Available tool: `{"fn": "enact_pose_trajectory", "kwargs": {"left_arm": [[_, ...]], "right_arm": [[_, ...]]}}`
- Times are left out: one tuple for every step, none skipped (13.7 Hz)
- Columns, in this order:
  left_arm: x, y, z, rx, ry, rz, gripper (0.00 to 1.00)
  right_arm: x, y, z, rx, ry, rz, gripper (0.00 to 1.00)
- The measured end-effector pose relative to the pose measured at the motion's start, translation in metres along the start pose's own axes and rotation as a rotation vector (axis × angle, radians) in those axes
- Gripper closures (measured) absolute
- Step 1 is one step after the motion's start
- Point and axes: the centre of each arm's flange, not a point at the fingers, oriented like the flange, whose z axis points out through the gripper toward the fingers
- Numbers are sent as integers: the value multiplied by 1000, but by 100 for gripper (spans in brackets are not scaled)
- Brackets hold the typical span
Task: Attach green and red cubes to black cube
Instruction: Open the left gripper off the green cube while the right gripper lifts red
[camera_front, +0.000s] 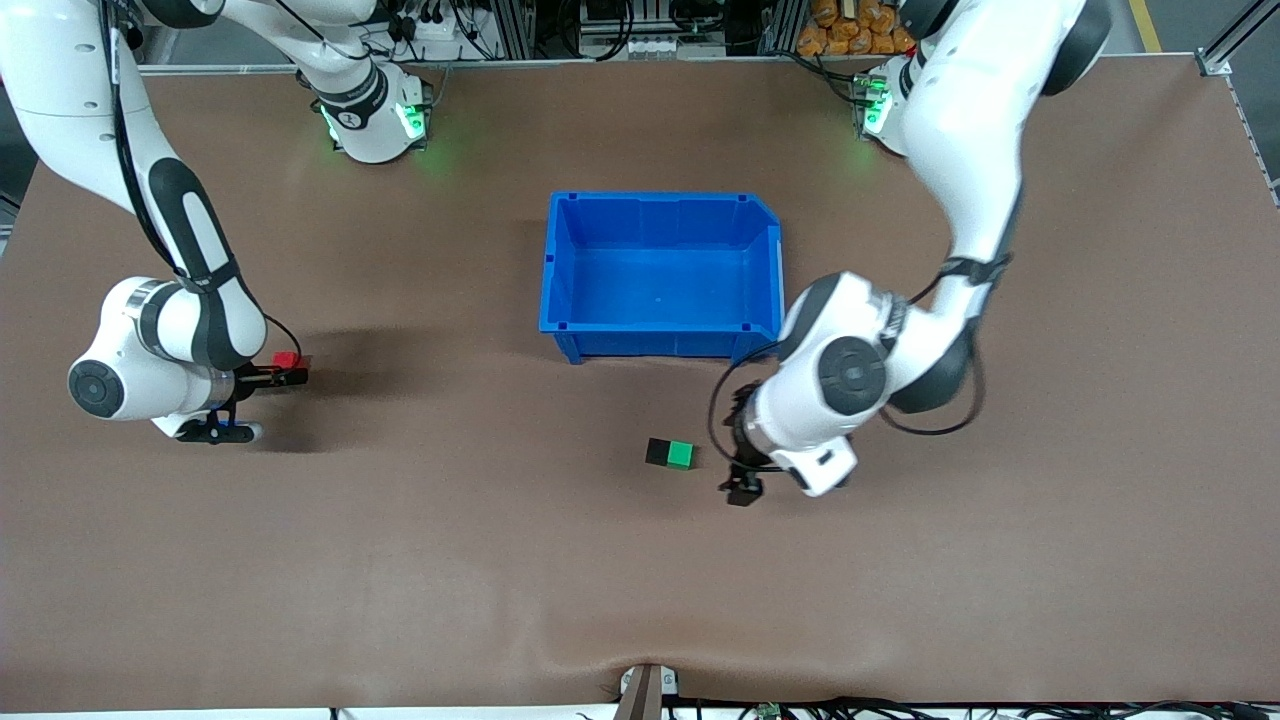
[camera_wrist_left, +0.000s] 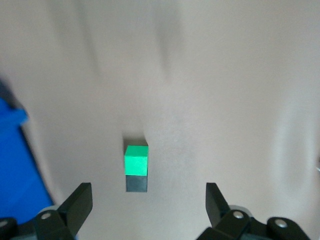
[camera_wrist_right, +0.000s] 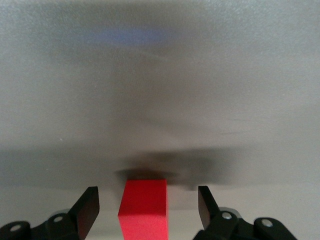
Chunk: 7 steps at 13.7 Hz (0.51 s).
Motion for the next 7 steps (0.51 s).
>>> {"fn": "enact_pose_trajectory", "kwargs": {"left_arm": [[12,-1,-30,2,5,56,0],[22,-4,-58,8,11,122,0],[31,-8,-84,18,16,199,0],[39,-15,-108,30,20,274,0],[46,-21,-128,43,24,338,0],[56,-27,-147,57,27,385,0],[67,-33,-163,76,28,422,0]], "right_arm": [[0,0,0,0,-1,0,12],[0,0,1,0,-1,0,17],[0,0,1,0,-2,-1,17],[-1,0,1,0,-2,-1,23],[-1,0,1,1,-3,-1,23],[-1,0,2,1,-3,-1,29],[-1,0,2,1,-4,-1,29]]}}
